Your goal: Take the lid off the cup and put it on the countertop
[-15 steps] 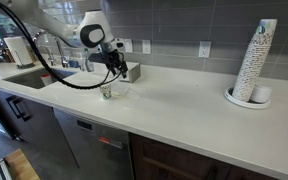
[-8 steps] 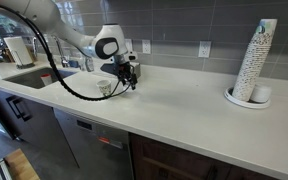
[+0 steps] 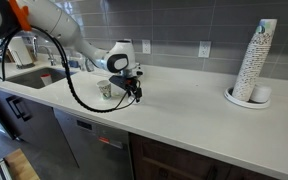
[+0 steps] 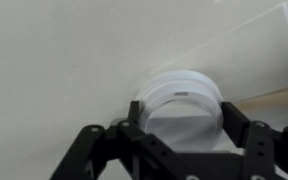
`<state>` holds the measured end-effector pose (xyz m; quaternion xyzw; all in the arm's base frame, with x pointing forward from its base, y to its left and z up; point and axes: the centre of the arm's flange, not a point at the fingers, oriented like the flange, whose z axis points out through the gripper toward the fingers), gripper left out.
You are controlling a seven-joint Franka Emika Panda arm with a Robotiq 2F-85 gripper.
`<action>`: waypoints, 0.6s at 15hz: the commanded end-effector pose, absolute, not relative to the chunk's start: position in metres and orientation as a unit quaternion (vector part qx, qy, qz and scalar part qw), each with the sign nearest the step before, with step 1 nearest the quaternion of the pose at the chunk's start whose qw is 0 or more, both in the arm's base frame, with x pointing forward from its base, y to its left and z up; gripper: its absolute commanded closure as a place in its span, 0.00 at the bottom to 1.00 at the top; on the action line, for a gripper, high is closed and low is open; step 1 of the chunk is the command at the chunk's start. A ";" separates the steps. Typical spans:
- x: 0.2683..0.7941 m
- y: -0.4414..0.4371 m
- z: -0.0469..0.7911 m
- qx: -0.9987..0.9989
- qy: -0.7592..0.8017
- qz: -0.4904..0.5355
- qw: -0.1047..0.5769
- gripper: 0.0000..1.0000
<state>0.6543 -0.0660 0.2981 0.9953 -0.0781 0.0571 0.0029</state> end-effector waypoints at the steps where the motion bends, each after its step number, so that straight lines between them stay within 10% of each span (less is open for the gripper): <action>1: 0.668 -0.074 0.281 0.993 -0.103 0.054 -0.008 0.44; 3: 0.669 -0.076 0.288 0.992 -0.109 0.056 -0.014 0.08; 9: 0.651 -0.056 0.358 0.994 -0.099 0.051 -0.021 0.00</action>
